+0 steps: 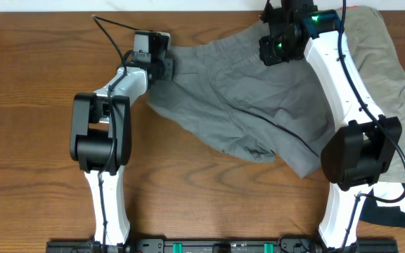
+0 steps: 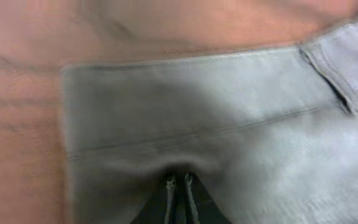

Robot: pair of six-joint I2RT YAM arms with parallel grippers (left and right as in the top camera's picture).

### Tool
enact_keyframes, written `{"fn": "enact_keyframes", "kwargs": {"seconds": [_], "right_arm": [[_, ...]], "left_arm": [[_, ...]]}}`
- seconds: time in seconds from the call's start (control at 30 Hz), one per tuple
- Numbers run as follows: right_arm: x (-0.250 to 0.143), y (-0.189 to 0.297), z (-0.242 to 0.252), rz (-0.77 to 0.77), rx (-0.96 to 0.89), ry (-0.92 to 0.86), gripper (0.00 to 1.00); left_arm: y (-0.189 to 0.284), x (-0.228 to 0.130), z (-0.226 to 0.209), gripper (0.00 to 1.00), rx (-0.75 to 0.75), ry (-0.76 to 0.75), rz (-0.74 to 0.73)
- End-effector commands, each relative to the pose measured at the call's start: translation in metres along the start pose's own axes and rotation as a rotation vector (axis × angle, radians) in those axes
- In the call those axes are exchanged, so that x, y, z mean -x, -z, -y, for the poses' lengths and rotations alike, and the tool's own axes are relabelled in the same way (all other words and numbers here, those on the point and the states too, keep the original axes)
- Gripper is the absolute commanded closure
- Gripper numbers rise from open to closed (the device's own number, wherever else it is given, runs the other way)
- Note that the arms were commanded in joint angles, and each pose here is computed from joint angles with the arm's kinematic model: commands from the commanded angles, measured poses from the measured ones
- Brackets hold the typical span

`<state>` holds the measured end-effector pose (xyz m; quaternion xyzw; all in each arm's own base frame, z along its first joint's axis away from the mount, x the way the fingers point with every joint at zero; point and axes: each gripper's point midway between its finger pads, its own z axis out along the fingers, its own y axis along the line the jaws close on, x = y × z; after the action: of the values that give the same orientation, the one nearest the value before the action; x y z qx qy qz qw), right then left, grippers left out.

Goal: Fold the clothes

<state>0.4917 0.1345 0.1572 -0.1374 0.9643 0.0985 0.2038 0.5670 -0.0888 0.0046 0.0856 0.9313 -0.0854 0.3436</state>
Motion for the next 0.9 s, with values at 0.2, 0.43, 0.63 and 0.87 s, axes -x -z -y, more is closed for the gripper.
{"fn": "enact_keyframes", "kwargs": {"seconds": [0.2,0.43,0.63,0.87], "right_arm": [[-0.002,0.002,-0.001,-0.009,0.004,0.001,0.69],[0.000,0.002,-0.001,0.003,0.004,0.001,0.64],[0.003,0.002,0.000,0.015,0.004,-0.011,0.59],[0.003,0.001,-0.001,0.011,0.004,-0.011,0.56]], "left_arm": [[-0.026,-0.003,-0.071,0.88,0.111,0.052,0.099],[-0.005,0.034,-0.104,0.83,0.154,0.084,0.209],[0.062,0.086,-0.095,0.56,0.145,0.135,0.265],[0.186,0.083,-0.047,0.30,0.045,0.248,0.111]]}}
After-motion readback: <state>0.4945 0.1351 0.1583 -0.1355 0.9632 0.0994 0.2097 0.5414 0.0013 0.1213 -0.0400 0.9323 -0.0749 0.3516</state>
